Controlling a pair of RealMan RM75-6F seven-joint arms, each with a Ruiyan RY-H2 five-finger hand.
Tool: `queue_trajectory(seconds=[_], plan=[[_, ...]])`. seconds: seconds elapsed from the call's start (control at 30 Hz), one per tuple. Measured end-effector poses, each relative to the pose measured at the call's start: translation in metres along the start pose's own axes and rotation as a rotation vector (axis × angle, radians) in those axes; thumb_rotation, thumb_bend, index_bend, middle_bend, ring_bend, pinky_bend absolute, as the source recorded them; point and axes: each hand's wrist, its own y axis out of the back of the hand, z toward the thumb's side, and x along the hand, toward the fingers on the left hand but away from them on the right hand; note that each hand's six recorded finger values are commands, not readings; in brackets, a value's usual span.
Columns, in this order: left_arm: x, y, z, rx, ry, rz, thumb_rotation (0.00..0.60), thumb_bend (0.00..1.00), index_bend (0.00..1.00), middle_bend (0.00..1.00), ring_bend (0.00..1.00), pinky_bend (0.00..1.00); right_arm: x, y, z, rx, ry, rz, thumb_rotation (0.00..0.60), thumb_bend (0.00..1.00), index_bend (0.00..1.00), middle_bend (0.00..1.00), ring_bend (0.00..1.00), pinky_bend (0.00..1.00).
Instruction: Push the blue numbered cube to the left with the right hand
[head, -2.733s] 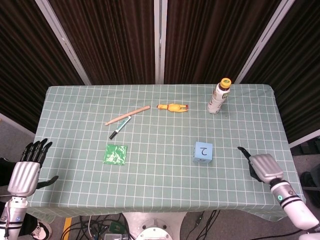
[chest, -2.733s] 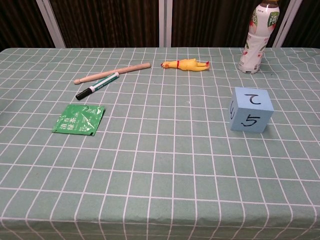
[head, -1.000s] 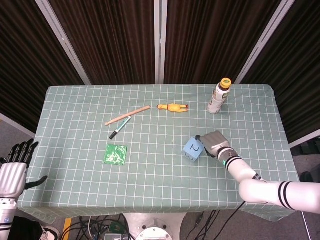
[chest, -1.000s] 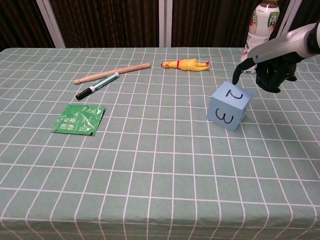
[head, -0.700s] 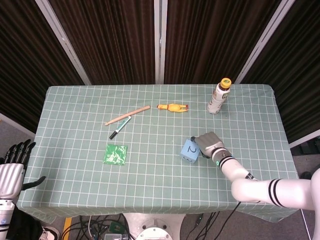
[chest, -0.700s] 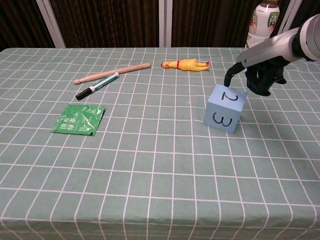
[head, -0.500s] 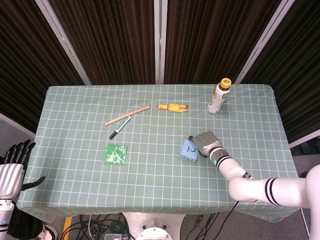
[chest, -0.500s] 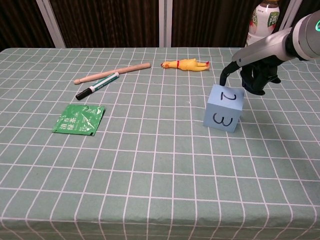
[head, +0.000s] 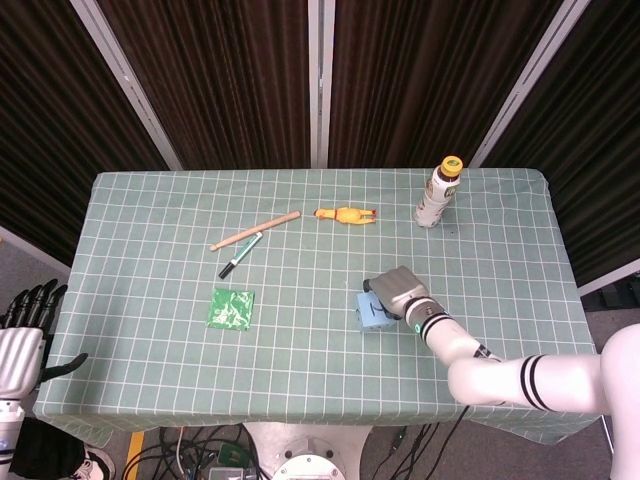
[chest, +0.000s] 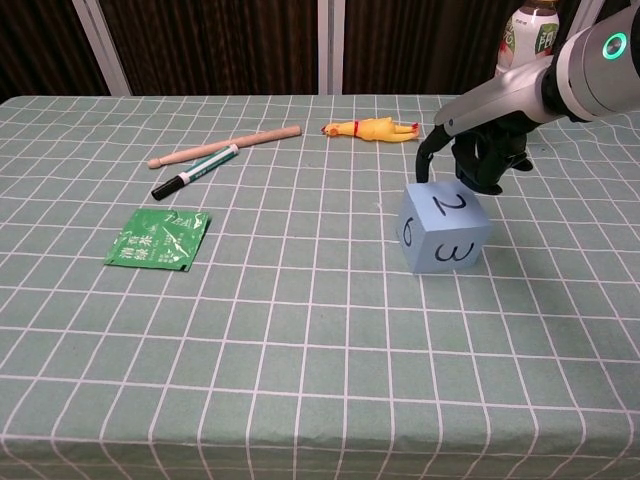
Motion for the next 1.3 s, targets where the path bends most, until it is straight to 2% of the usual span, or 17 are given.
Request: queue_trajectory(seconds=[0.17,0.73,0.93,1.3], plan=[[0.0,0.0,-0.001,-0.001,0.003,0.003,0.6,0.06,0.03,0.0,0.0,0.0,0.002,0.0,0.008,0.003,0.027,-0.007,0.6,1.0,0.31,0.93,0.84,0.69],[-0.002,0.002,-0.003,-0.002,0.006,0.009,0.6,0.06,0.03,0.0,0.0,0.0,0.022,-0.012,0.048,0.078,0.149,0.001,0.6,1.0,0.33,0.93,0.84,0.69],[-0.003,0.001,-0.005,-0.004,0.009,0.009,0.6,0.06,0.03,0.0,0.0,0.0,0.026,-0.015,0.054,0.101,0.162,0.001,0.6,1.0,0.33,0.93,0.84,0.69],[-0.003,0.0,-0.005,-0.003,0.009,0.009,0.6,0.06,0.03,0.0,0.0,0.0,0.032,-0.021,0.051,0.128,0.148,0.02,0.6,1.0,0.45,0.93,0.84,0.69]])
